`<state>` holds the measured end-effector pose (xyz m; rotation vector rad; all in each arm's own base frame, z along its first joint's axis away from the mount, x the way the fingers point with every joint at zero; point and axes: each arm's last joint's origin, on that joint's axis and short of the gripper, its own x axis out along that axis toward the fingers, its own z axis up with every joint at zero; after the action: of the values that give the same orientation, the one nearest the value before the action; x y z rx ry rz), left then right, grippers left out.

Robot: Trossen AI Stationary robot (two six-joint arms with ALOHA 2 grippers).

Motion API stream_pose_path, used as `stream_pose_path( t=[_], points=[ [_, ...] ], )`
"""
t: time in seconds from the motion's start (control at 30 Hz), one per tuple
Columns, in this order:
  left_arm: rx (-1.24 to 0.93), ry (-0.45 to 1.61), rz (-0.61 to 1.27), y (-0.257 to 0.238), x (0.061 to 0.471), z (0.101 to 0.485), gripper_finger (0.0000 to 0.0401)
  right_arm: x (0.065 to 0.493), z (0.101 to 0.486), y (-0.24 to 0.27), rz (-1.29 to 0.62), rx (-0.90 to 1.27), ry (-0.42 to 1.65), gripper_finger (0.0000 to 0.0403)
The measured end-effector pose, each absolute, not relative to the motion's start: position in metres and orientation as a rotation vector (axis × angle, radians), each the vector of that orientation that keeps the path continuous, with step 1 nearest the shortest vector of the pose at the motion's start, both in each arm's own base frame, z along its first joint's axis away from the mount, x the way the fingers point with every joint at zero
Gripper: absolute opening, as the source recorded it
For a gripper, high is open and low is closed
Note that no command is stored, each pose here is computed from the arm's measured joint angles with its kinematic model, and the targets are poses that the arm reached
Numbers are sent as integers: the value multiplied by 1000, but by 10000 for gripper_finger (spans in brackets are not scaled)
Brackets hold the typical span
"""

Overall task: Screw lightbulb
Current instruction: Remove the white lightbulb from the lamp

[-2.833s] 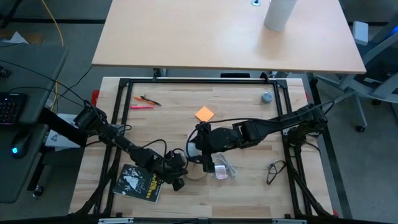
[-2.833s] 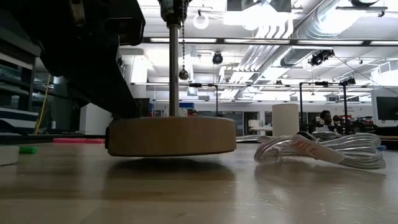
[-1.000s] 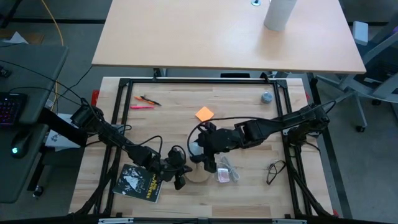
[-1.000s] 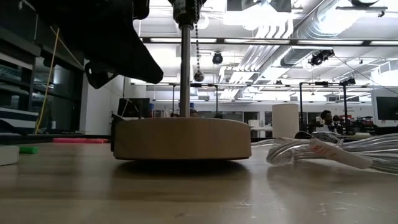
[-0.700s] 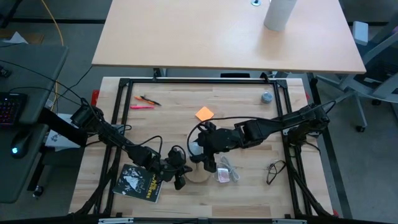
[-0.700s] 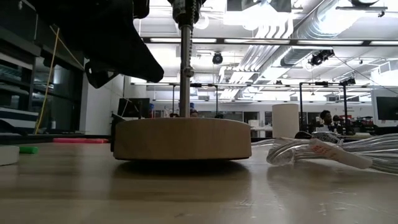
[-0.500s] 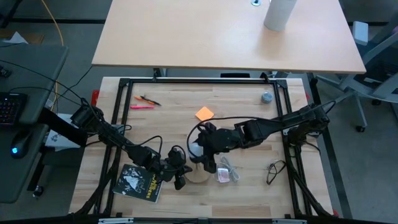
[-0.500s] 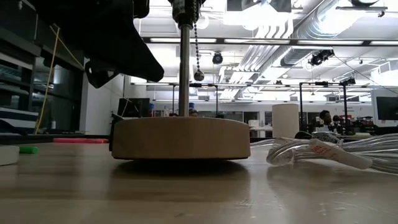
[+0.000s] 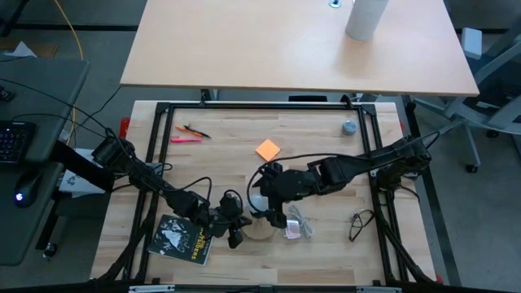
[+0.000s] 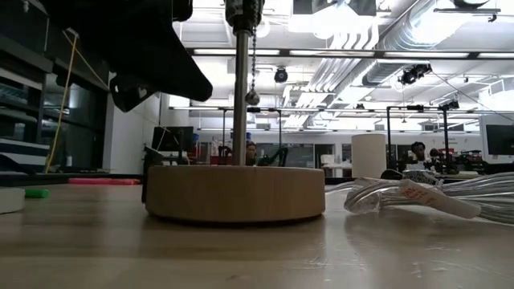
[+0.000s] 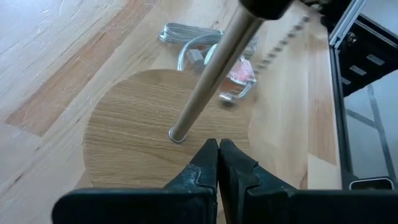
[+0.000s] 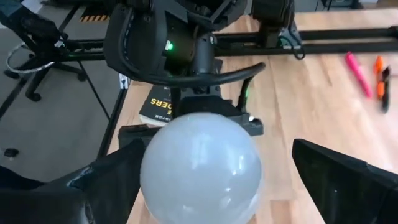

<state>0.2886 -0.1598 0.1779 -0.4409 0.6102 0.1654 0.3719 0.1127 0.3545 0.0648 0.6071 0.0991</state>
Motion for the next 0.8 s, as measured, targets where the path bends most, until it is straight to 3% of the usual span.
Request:
stream_pose_path(
  t=[0.4,0.8],
  points=[
    [-317,674,203,-142,260,211,0,354,392,96,35,-49,720,392],
    [-271,655,248,-130,244,231,0,349,416,100,49,-32,641,392]
  ],
)
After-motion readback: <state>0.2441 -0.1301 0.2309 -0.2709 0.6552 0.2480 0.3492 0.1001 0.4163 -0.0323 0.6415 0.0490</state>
